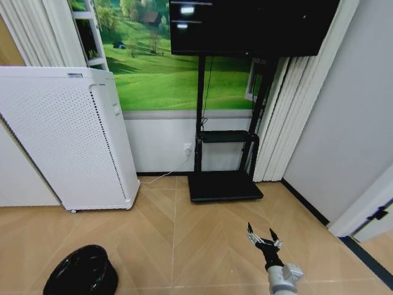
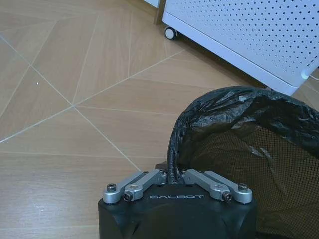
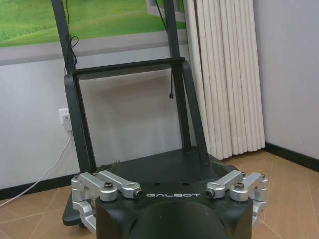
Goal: Pick up the trash bin and place the garbage on the floor into it.
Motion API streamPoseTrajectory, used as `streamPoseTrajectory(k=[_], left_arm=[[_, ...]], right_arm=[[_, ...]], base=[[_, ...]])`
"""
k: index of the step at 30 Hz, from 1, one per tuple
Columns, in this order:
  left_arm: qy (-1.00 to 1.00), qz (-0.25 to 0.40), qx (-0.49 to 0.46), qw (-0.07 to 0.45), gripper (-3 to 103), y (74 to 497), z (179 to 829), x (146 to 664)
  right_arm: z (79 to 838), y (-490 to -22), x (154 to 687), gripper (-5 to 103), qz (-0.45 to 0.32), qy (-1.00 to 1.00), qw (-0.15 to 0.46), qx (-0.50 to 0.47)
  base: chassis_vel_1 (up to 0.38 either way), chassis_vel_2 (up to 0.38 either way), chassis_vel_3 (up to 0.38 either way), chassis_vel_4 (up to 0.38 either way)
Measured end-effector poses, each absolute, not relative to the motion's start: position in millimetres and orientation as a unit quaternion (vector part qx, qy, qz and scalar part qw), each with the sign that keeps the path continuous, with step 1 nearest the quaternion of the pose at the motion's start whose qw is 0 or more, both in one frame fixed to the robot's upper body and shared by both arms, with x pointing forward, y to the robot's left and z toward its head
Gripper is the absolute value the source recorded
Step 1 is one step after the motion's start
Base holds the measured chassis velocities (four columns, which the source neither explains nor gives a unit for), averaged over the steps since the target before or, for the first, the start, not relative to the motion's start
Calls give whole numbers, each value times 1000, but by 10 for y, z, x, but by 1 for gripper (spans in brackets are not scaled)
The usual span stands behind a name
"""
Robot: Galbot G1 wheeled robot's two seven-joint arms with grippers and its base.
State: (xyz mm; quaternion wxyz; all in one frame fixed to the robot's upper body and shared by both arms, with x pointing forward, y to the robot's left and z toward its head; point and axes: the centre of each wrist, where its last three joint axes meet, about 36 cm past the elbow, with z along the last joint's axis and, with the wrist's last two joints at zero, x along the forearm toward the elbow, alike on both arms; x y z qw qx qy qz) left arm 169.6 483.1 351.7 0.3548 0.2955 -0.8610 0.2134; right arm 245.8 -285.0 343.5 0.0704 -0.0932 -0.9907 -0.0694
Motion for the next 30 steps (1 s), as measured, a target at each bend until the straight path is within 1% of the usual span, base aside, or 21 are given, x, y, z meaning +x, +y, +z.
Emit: streamPoseTrajectory(k=[9, 10, 11, 12, 13, 14, 17, 18, 19, 20, 23, 24, 27, 28, 29, 30], left_arm=[[-861, 215, 300, 351, 3, 4832, 3594, 1684], [-861, 215, 301, 348, 0, 4847, 3606, 1679], [-862, 215, 303, 344, 6, 4864, 3614, 1676], [-862, 215, 303, 344, 6, 4864, 3614, 1676], [-864, 212, 305, 340, 11, 4883, 3613, 1668], [-864, 212, 305, 340, 11, 4883, 3613, 1668], [-872, 206, 302, 324, 26, 4931, 3610, 1669], [-872, 206, 302, 324, 26, 4931, 3610, 1669], [-876, 201, 300, 319, 32, 4949, 3609, 1675], [-876, 201, 300, 319, 32, 4949, 3609, 1675], [-889, 193, 286, 300, 48, 5021, 3657, 1684], [-889, 193, 286, 300, 48, 5021, 3657, 1684], [-913, 169, 257, 268, 64, 5049, 3856, 1681], [-913, 169, 257, 268, 64, 5049, 3856, 1681], [-924, 157, 245, 247, 70, 5043, 3956, 1684], [-929, 153, 240, 237, 70, 5035, 4000, 1688]], right_arm=[[3385, -2838, 2467, 100, -68, -991, 74, -93], [3372, -2825, 2462, 100, -68, -991, 75, -92], [3363, -2815, 2458, 100, -69, -990, 76, -92], [3363, -2815, 2458, 100, -69, -990, 76, -92], [3353, -2807, 2452, 100, -69, -990, 77, -92], [3353, -2807, 2452, 100, -69, -990, 77, -92], [3311, -2796, 2414, 100, -68, -990, 80, -93], [3311, -2796, 2414, 100, -68, -990, 80, -93], [3305, -2794, 2402, 100, -67, -990, 81, -93], [3305, -2794, 2402, 100, -67, -990, 81, -93], [3297, -2791, 2369, 100, -66, -990, 83, -93], [3297, -2791, 2369, 100, -66, -990, 83, -93], [3325, -2818, 2365, 100, -61, -991, 79, -93], [3325, -2818, 2365, 100, -61, -991, 79, -93], [3348, -2845, 2367, 100, -49, -992, 75, -94], [3359, -2856, 2368, 100, -43, -992, 72, -94]], base=[[0, 0, 0, 0], [0, 0, 0, 0], [0, 0, 0, 0], [0, 0, 0, 0], [0, 0, 0, 0], [0, 0, 0, 0], [0, 0, 0, 0], [0, 0, 0, 0], [0, 0, 0, 0], [0, 0, 0, 0], [0, 0, 0, 0], [0, 0, 0, 0], [0, 0, 0, 0], [0, 0, 0, 0], [0, 0, 0, 0], [0, 0, 0, 0]])
